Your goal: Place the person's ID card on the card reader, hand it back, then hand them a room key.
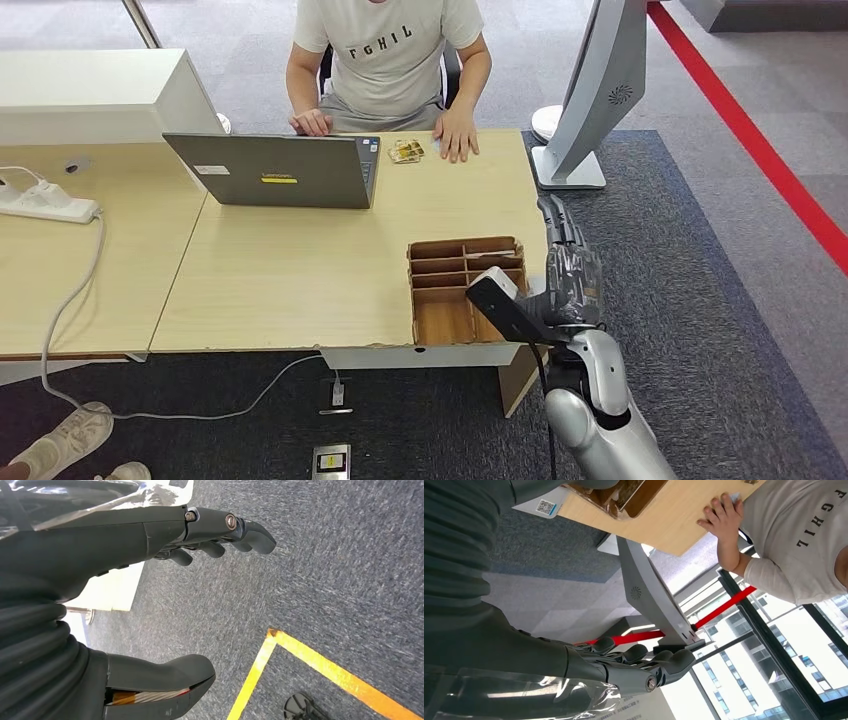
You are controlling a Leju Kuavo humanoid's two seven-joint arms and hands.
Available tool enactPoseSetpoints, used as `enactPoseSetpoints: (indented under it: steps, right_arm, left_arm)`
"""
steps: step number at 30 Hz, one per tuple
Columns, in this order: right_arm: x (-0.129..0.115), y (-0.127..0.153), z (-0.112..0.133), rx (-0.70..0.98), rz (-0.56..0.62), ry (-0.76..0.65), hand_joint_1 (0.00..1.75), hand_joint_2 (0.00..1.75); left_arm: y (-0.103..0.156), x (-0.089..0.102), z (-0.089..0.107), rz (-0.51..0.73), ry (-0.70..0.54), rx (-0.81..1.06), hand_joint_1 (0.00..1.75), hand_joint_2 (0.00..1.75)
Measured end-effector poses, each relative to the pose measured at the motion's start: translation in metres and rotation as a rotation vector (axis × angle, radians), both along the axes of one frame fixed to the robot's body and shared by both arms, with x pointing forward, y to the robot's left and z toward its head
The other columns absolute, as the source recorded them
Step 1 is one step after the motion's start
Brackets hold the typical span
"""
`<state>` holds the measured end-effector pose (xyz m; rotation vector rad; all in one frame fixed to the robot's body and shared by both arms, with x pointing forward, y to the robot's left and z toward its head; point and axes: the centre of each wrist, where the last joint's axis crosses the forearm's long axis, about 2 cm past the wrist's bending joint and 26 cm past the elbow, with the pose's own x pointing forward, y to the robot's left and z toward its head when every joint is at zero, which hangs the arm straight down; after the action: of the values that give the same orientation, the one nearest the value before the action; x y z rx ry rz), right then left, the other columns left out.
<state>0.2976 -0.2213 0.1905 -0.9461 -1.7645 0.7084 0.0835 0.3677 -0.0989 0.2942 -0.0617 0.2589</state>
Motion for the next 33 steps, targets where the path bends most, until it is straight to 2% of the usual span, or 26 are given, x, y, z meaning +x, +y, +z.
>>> enactPoseSetpoints:
  steps: [6, 18, 33]
  right_arm:
    - [0.001, 0.001, -0.001, -0.002, 0.005, 0.007, 0.0, 1.75]
    - [0.014, 0.025, -0.025, -0.059, 0.045, 0.117, 0.0, 1.75]
    - [0.03, 0.049, -0.039, -0.116, 0.062, 0.157, 0.0, 1.75]
  left_arm:
    - [-0.001, 0.0, 0.0, 0.005, 0.0, 0.0, 0.0, 1.75]
    - [-0.011, 0.001, -0.001, 0.053, 0.004, 0.005, 0.0, 1.75]
    - [-0.019, 0.001, -0.002, 0.077, 0.006, 0.004, 0.0, 1.75]
